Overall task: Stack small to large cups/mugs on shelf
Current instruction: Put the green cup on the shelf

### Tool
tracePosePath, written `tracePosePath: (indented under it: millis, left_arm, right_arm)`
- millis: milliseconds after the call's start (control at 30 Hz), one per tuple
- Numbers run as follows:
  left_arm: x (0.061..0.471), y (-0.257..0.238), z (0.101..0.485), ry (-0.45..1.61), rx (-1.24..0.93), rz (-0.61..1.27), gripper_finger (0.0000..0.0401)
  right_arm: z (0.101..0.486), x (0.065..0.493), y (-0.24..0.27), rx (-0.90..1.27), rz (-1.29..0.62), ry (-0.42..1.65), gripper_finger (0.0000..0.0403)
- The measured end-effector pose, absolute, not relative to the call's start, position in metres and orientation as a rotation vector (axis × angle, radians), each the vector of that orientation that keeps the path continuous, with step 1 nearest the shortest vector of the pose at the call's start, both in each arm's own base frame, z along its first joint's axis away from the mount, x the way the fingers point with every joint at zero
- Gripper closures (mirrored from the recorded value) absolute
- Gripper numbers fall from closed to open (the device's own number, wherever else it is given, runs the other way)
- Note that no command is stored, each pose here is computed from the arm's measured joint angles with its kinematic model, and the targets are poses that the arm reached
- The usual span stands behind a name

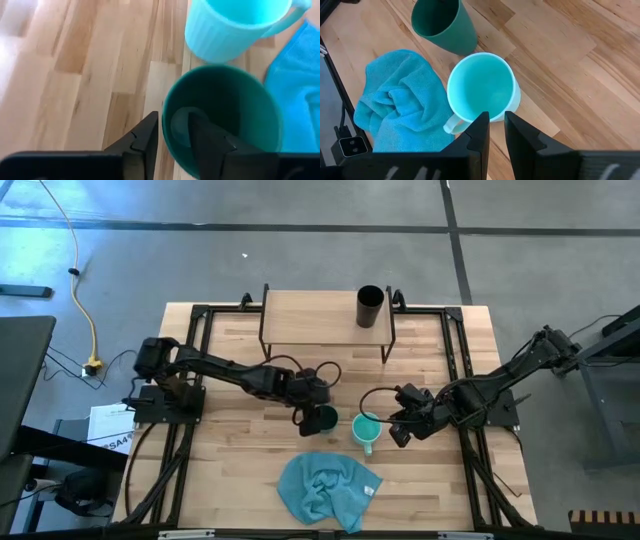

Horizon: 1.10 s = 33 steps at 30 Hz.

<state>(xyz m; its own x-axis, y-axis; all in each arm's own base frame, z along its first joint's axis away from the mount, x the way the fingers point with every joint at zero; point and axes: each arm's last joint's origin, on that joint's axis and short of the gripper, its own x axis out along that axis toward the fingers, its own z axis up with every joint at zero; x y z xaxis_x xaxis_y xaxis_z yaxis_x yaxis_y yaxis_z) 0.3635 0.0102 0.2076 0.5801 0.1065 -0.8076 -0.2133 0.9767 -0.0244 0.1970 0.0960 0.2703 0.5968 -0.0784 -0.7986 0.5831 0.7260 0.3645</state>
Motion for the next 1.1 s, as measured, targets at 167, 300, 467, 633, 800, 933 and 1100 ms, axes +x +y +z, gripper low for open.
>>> tracePosePath:
  millis: [167, 300, 467, 633, 800, 933, 1100]
  left_arm:
    - [0.363, 0.01, 0.207, 0.941, -0.138, 0.196, 0.0323]
    - [0.363, 0.011, 0.207, 0.933, -0.14, 0.248, 0.0348]
    - [0.363, 0.012, 0.207, 0.929, -0.138, 0.269, 0.0395]
    - [0.363, 0.012, 0.207, 0.926, -0.159, 0.28, 0.0395]
    - [0.363, 0.012, 0.207, 0.927, -0.163, 0.275, 0.0397]
    - [0.363, 0.012, 0.207, 0.929, -0.177, 0.279, 0.0399]
    - [0.363, 0.012, 0.218, 0.968, -0.171, 0.281, 0.04]
  right_arm:
    - [0.271, 0.197, 0.096, 0.664, -0.417, 0.846, 0.0353]
    - [0.271, 0.198, 0.096, 0.665, -0.417, 0.845, 0.0353]
    - [0.271, 0.198, 0.096, 0.664, -0.417, 0.846, 0.0353]
    - [0.271, 0.198, 0.096, 0.664, -0.417, 0.846, 0.0353]
    - [0.271, 0.198, 0.096, 0.664, -0.418, 0.845, 0.0353]
    - [0.271, 0.198, 0.096, 0.664, -0.418, 0.845, 0.0353]
    - [0.271, 0.198, 0.096, 0.659, -0.415, 0.846, 0.0353]
